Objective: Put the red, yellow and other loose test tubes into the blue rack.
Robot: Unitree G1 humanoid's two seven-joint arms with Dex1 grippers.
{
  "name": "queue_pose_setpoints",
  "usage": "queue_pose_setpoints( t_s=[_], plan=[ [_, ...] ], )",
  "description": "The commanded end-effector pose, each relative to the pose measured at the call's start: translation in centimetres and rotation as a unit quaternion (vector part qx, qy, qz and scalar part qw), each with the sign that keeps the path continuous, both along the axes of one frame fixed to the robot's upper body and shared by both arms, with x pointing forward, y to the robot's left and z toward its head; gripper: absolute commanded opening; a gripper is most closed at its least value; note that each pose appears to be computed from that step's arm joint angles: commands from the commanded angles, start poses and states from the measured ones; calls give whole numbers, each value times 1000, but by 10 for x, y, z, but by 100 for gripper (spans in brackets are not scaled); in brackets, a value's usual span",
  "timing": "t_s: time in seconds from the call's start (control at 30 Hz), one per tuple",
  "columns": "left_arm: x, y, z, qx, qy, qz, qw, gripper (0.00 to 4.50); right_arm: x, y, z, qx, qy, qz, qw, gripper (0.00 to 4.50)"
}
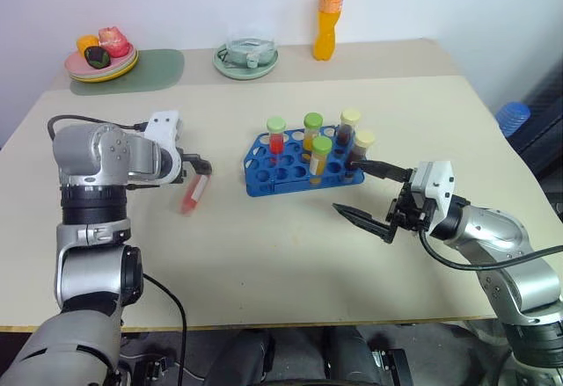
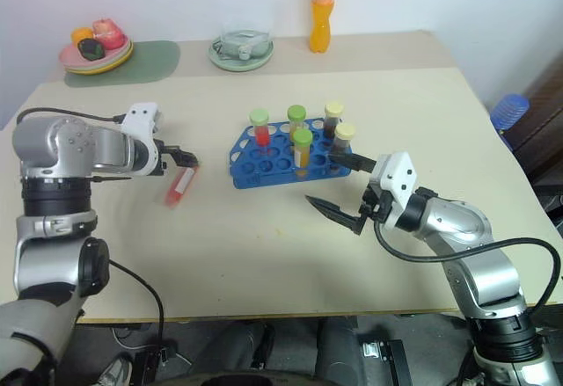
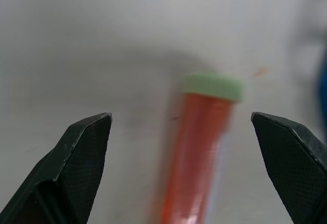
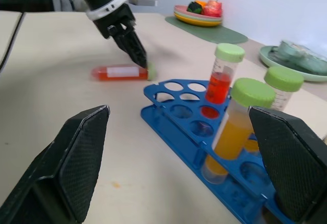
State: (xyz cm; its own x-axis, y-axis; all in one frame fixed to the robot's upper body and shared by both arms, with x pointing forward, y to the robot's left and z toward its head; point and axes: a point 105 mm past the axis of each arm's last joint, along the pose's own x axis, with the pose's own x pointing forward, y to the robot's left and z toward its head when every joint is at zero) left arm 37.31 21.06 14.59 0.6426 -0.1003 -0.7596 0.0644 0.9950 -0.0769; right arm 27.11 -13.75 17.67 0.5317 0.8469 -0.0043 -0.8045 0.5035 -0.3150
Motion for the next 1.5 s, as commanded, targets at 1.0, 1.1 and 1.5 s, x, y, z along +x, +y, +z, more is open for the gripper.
queue_pose_setpoints(
  t_s=[1.0,1.1,1.5],
  plan=[
    [8,-4,-9,7,33,30,999,99,-5,1,7,-1,-26,-12,1000,450],
    [7,1,-7,10,23,31,999,99,-5,1,6,-2,-24,-11,1000,450],
    [-15,-24,66,-65,-392,-147,906,99,-4,-1,7,-9,-24,-7,1000,450]
  ],
)
